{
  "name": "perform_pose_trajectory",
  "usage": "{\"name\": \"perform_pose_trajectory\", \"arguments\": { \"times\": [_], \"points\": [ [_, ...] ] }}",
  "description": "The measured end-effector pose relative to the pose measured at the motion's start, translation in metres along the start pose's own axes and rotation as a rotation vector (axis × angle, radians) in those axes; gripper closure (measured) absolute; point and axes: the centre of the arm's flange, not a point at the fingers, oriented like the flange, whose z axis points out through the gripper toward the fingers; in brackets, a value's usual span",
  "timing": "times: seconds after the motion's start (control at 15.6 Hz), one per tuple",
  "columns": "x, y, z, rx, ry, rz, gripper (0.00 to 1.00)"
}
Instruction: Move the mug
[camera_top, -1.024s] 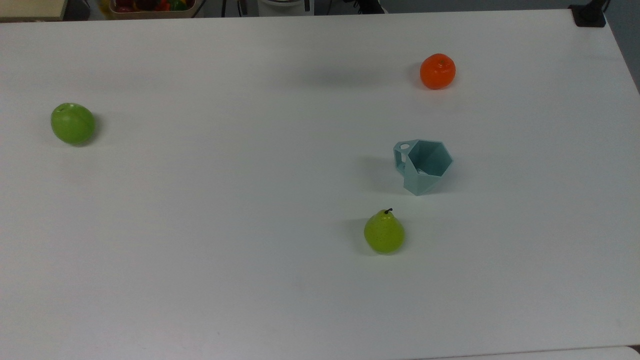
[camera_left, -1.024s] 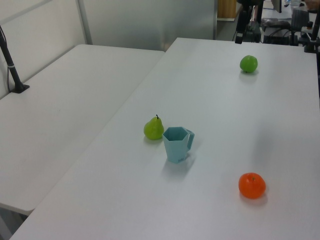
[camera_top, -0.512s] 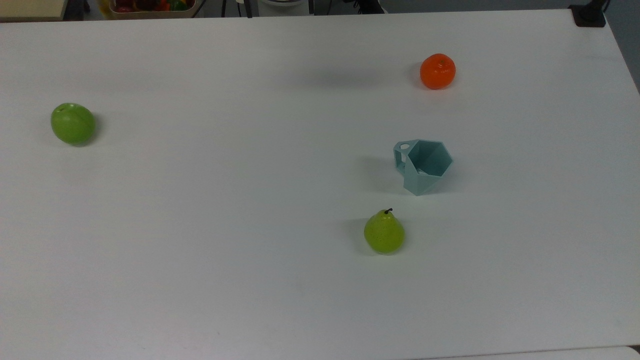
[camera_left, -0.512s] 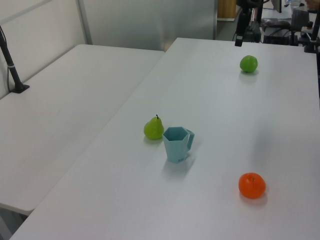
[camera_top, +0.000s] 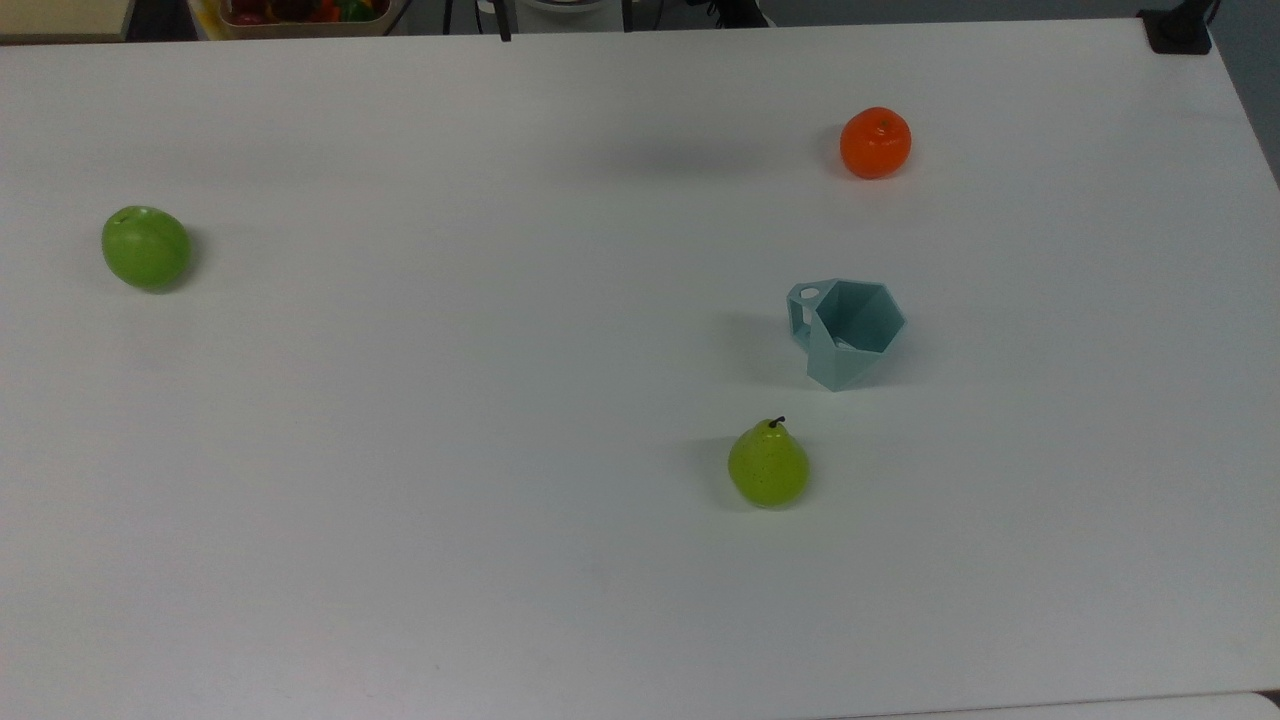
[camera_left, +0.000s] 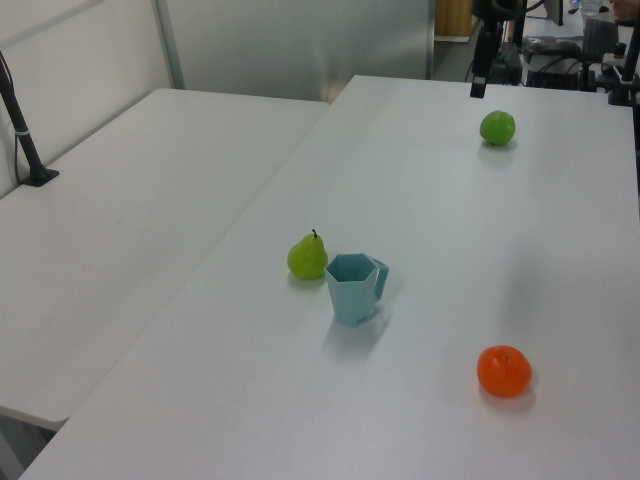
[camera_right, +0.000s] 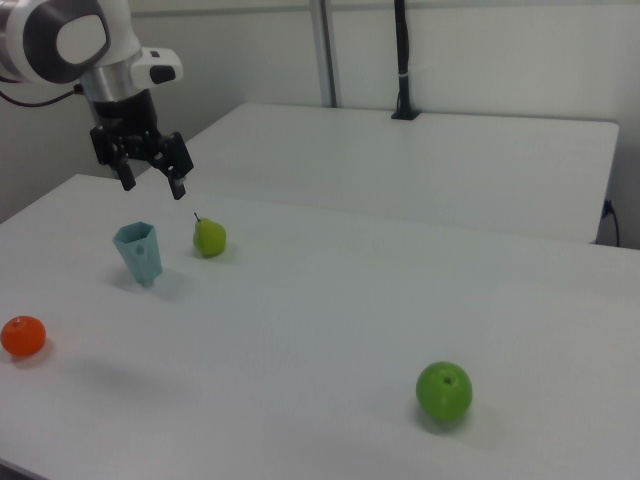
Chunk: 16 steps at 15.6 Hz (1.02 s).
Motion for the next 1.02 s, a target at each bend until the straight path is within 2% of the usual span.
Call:
{"name": "perform_pose_trajectory", "arguments": {
  "times": [0.38, 0.58, 0.77, 1.02],
  "points": [
    [-0.002, -0.026, 0.017, 0.002, -0.035, -0.058, 0.00],
    [0.000, -0.035, 0.029, 0.003, -0.057, -0.132, 0.00],
    [0.017, -0.058, 0.053, 0.005, -0.055, -0.185, 0.00],
    [0.051, -0.098, 0.091, 0.013, 0.025, -0.247, 0.03]
  ]
}}
